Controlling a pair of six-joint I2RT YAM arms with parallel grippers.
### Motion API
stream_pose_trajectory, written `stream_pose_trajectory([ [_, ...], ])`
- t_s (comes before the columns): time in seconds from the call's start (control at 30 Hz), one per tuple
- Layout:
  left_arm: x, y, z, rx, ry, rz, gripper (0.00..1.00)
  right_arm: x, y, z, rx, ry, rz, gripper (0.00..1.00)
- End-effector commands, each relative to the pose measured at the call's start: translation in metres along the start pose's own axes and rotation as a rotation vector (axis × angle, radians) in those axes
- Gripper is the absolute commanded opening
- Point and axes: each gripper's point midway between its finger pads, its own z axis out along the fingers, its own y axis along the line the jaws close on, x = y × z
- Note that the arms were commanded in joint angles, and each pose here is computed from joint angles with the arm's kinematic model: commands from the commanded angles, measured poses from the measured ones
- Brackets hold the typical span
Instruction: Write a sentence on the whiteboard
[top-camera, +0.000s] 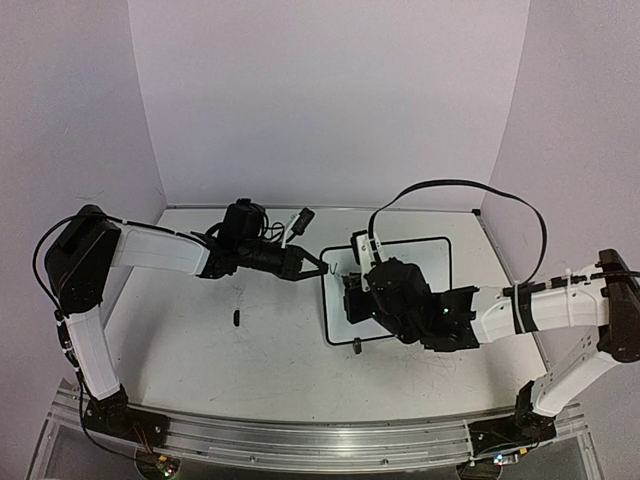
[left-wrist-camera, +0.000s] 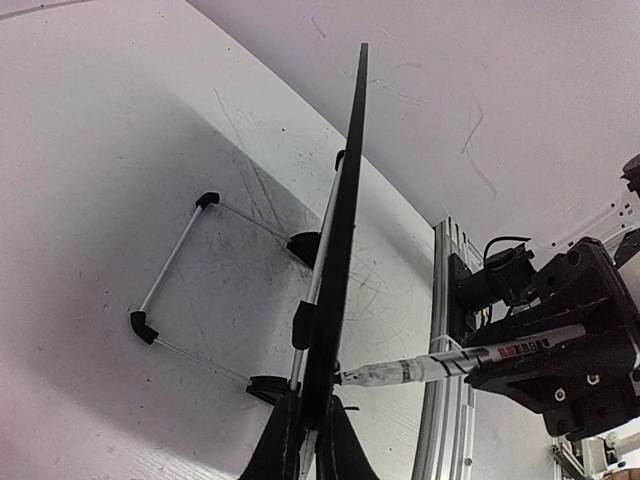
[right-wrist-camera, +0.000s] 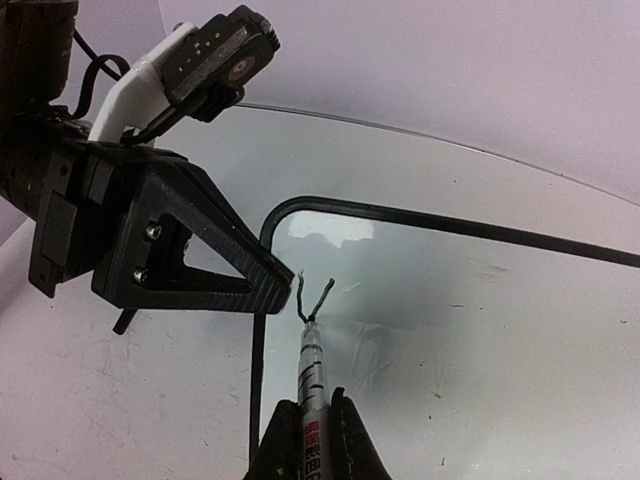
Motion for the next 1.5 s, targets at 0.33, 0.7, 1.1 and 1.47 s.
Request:
stream_pose_trajectory([
  [0.33, -0.012, -0.006, -0.003, 0.026, -0.024, 0.001, 0.0, 0.001, 0.003, 0.006, 0.018, 0.008, 0.007, 0.0],
  [0.7, -0.012, -0.006, -0.003, 0.025, -0.023, 0.001, 0.0, 0.016, 0.002, 0.003, 0.018, 0.05, 0.004, 0.0],
  [1.1, -0.012, -0.006, -0.003, 0.027, -0.024, 0.002, 0.0, 0.032, 0.004, 0.001, 0.01, 0.086, 0.011, 0.0],
  [1.47, -0.012, -0.006, -0.003, 0.024, -0.024, 0.002, 0.0, 0.02, 0.009, -0.003, -0.014, 0.068, 0.034, 0.0],
])
